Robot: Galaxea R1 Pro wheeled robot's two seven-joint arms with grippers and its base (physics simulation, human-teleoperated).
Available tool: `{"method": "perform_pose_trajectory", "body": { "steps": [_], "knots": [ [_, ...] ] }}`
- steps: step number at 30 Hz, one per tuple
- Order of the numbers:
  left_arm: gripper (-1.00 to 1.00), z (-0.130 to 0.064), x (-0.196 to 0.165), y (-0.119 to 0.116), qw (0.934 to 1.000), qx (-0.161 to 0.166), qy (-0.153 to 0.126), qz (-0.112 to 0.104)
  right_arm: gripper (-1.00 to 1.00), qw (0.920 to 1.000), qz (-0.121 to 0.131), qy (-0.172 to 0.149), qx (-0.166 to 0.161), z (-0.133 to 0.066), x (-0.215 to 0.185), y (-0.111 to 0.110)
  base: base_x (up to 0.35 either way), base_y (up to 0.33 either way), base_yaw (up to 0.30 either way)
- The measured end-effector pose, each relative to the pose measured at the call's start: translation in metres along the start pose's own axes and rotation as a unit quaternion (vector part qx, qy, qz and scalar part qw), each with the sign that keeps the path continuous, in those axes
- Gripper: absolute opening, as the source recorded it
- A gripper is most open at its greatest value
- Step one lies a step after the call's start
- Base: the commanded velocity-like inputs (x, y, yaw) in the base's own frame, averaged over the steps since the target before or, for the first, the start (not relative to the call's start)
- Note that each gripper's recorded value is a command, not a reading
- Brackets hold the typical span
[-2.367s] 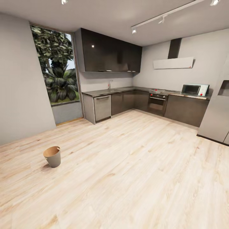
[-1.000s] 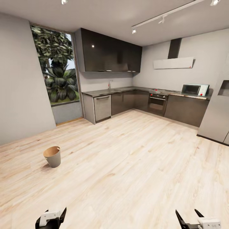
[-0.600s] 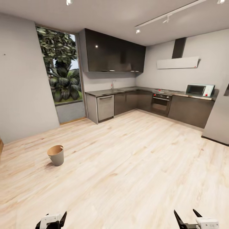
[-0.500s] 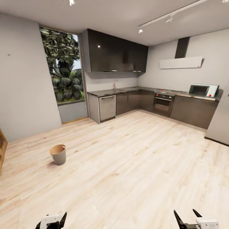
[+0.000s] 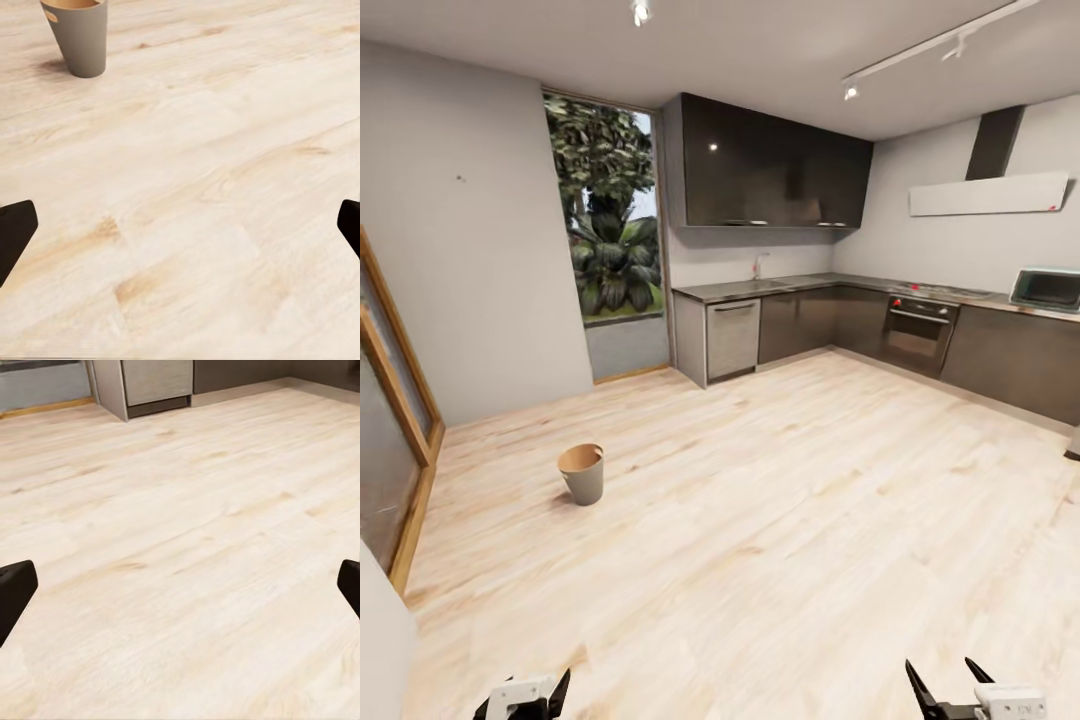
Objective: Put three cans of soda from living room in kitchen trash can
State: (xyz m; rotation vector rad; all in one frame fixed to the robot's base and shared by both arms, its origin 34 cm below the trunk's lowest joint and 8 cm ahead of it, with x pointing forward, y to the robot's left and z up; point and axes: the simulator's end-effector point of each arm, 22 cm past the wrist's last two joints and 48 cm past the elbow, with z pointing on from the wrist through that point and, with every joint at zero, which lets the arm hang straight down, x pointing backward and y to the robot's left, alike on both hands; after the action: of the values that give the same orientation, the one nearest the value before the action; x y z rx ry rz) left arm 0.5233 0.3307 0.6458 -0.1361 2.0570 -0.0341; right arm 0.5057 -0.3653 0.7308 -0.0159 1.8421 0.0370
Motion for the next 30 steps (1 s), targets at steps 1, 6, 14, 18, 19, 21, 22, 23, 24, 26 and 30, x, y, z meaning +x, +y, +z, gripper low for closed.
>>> {"method": "perform_pose_trajectory", "body": {
  "steps": [1,6,14,18,19,21,22,23,24,26,30],
  "knots": [
    [1.00,0.0000,0.0001,0.0000,1.0000,0.000,0.000,0.000,1.00,1.0000,0.000,0.000,0.000,0.0000,0.0000,0.0000,0.000,0.000,0.247],
    [1.00,0.0000,0.0001,-0.0001,1.0000,0.000,0.000,0.000,1.00,1.0000,0.000,0.000,0.000,0.0000,-0.0001,0.0000,0.000,0.000,0.247],
    [1.00,0.0002,-0.0004,0.0001,1.0000,0.000,0.000,0.000,1.00,1.0000,0.000,0.000,-0.001,0.0001,-0.0001,0.0011,0.041,-0.024,0.244],
    [1.00,0.0002,-0.0005,0.0013,1.0000,-0.002,0.000,0.000,1.00,1.0000,0.001,0.000,-0.002,0.0002,0.0002,0.0024,0.218,-0.117,0.142],
    [1.00,0.0002,-0.0004,0.0016,1.0000,-0.002,0.000,0.000,1.00,1.0000,0.003,-0.001,-0.002,0.0003,0.0007,0.0044,0.265,-0.137,0.053],
    [1.00,0.0002,-0.0004,0.0017,1.0000,-0.003,0.000,0.000,1.00,1.0000,0.004,-0.001,-0.002,0.0004,0.0010,0.0054,0.273,-0.140,0.038],
    [1.00,0.0002,-0.0004,0.0017,1.0000,-0.003,0.000,0.000,1.00,1.0000,0.004,-0.001,-0.002,0.0004,0.0010,0.0057,0.278,-0.143,0.027],
    [1.00,0.0002,-0.0004,0.0018,1.0000,-0.003,0.000,0.000,1.00,1.0000,0.005,-0.001,-0.003,0.0004,0.0011,0.0060,0.283,-0.145,0.017],
    [1.00,0.0002,-0.0003,0.0018,1.0000,-0.003,0.000,0.000,1.00,1.0000,0.006,-0.001,-0.003,0.0004,0.0013,0.0066,0.284,-0.146,0.014],
    [1.00,0.0002,-0.0003,0.0018,1.0000,-0.003,0.000,0.000,1.00,1.0000,0.006,-0.001,-0.003,0.0004,0.0014,0.0071,0.286,-0.146,0.010],
    [1.00,0.0002,-0.0003,0.0019,1.0000,-0.003,0.000,0.000,1.00,1.0000,0.007,-0.001,-0.003,0.0005,0.0016,0.0077,0.289,-0.148,0.003]
  ]
}}
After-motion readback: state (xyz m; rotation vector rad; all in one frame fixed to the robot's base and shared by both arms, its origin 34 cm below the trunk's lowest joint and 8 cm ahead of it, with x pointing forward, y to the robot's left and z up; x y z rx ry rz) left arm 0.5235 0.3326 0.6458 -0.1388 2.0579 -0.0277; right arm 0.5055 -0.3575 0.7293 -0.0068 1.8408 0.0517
